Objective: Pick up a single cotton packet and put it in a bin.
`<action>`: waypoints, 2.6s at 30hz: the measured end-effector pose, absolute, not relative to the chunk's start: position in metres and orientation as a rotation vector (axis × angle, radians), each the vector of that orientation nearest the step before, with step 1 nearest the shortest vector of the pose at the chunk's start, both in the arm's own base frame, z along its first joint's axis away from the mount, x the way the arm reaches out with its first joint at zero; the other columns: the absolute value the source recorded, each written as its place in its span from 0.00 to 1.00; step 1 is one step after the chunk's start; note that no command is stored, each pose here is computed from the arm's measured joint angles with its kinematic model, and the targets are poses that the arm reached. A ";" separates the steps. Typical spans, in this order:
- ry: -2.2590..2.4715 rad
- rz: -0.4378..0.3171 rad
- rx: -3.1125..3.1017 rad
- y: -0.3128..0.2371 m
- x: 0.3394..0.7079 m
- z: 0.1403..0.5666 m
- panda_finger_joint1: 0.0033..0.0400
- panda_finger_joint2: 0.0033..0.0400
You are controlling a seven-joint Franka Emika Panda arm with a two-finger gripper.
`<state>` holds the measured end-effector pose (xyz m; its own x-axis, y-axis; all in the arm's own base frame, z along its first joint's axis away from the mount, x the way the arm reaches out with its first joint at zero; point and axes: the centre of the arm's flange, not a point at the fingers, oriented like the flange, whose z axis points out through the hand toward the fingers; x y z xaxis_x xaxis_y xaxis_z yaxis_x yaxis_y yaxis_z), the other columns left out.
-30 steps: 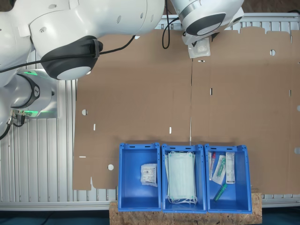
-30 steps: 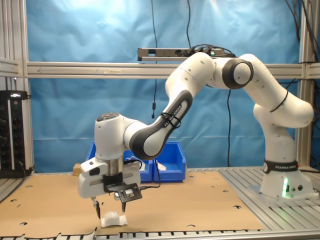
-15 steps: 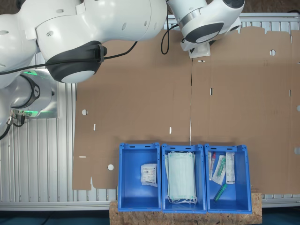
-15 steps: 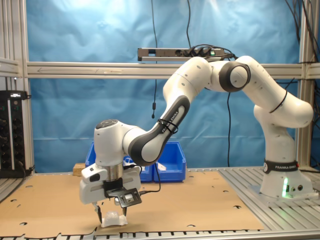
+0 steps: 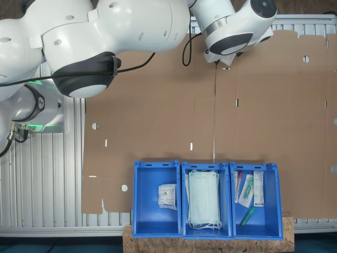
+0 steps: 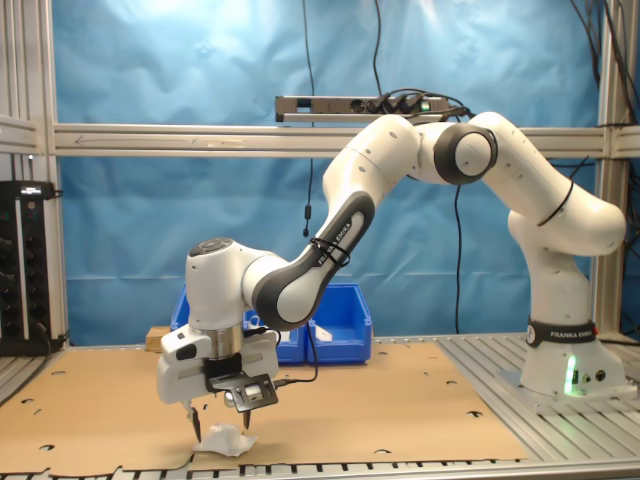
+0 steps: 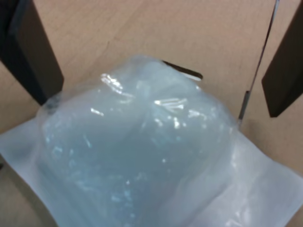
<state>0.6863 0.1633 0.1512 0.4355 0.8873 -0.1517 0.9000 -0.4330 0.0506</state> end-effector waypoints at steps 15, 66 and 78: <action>1.603 -0.152 2.555 0.165 0.686 0.151 1.00 1.00; 1.638 -0.143 2.554 0.182 0.681 0.150 1.00 1.00; 1.638 -0.143 2.554 0.182 0.681 0.150 1.00 1.00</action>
